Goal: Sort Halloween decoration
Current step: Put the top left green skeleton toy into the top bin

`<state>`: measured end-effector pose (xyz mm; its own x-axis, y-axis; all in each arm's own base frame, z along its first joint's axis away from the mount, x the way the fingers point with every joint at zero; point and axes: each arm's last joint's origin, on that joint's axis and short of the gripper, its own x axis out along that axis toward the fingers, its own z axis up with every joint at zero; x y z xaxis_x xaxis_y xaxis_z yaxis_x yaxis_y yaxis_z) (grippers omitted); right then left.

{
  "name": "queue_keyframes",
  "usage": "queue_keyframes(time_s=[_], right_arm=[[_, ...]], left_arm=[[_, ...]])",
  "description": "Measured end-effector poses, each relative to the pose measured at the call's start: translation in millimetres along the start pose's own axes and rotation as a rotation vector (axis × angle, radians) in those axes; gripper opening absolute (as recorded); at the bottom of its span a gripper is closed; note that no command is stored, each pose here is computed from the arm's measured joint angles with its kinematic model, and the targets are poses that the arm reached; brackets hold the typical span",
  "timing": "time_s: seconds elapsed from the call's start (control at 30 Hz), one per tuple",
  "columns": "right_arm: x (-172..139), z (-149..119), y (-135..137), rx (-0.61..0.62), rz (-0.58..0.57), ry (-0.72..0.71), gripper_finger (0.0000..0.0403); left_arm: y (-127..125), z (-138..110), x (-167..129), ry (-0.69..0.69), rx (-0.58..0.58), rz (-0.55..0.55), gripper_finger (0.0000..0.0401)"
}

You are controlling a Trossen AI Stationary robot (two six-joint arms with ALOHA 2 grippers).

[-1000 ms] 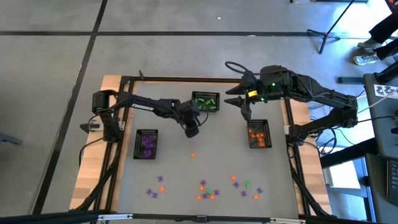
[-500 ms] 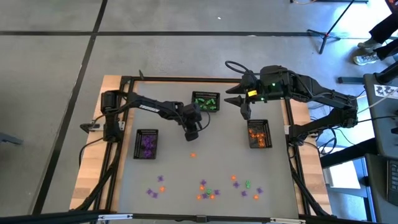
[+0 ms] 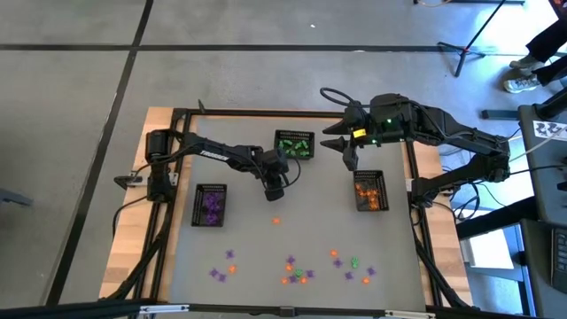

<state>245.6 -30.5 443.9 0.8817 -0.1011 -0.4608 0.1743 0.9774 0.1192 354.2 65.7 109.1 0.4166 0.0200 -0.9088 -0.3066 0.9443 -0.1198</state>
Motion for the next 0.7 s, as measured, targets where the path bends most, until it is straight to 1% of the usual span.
queue_keyframes(time_s=[0.03,0.23,0.47,0.57,0.6,0.7], right_arm=[[0,0,0,0.000,0.000,0.000,0.0167],[0,0,0,0.000,0.000,0.000,0.0167],[0,0,0,-0.001,0.009,0.003,0.0167],[0,0,0,-0.004,0.009,0.004,0.0167],[0,0,0,-0.004,0.009,0.004,0.0167],[0,0,0,-0.010,0.009,0.006,0.0167]], left_arm=[[0,-1,0,0.006,-0.013,-0.001,0.0013],[-2,-3,0,0.034,-0.016,-0.024,0.0006],[-2,-8,-2,0.097,-0.020,-0.037,0.0002],[-4,-8,-11,0.098,-0.041,-0.040,0.0001],[-5,-8,-18,0.087,-0.045,-0.041,0.0001],[-5,-8,-40,0.059,-0.060,0.013,0.0000]])
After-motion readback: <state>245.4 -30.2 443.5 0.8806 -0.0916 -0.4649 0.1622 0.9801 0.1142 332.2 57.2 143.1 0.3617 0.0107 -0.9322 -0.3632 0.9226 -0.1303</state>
